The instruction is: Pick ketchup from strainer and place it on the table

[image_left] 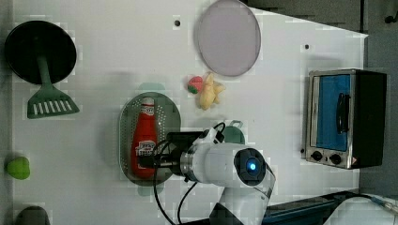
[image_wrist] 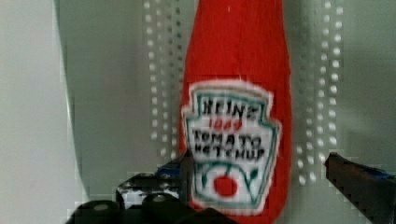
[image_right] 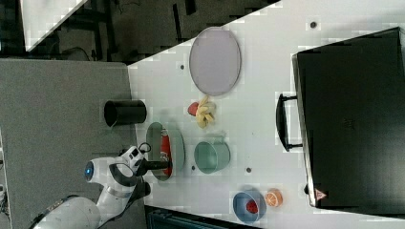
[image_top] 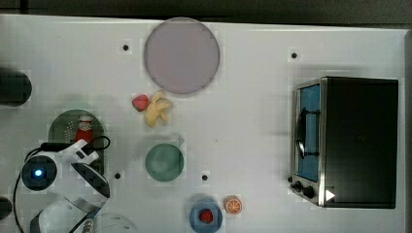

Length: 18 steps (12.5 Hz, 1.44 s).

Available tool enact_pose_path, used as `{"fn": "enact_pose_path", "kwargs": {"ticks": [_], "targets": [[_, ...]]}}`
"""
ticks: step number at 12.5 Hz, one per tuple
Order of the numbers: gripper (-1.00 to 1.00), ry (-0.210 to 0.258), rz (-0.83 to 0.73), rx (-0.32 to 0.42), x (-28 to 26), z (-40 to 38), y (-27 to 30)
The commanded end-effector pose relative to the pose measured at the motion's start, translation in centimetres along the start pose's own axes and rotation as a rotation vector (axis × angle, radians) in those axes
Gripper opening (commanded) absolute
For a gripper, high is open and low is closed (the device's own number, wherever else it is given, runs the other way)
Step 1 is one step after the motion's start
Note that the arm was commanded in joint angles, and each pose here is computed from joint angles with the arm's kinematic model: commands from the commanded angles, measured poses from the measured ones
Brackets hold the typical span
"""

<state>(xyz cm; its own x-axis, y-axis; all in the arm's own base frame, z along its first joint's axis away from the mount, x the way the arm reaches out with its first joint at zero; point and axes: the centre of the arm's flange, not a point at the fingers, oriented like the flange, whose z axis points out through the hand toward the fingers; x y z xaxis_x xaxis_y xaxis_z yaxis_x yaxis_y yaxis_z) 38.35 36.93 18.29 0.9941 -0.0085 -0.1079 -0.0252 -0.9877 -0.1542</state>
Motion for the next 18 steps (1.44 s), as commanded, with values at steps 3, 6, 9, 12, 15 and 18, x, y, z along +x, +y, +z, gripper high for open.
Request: {"fn": "enact_pose_path", "kwargs": {"ticks": [3,6,9,12,15,18], "targets": [[0.68,0.024,0.059,0.013,0.8,1.2,-1.6],[0.22,0.031,0.062,0.013,1.1,1.3,-2.0],[0.22,0.076,0.042,0.020,0.8,-1.3,-2.8],[0.22,0.113,0.065,-0.017,0.3,-5.8,-3.1],[0.22,0.076,0.190,-0.054,0.2,-11.1,-3.2],[0.22,0.036,0.171,-0.059,1.3,-16.7,-2.6]]}}
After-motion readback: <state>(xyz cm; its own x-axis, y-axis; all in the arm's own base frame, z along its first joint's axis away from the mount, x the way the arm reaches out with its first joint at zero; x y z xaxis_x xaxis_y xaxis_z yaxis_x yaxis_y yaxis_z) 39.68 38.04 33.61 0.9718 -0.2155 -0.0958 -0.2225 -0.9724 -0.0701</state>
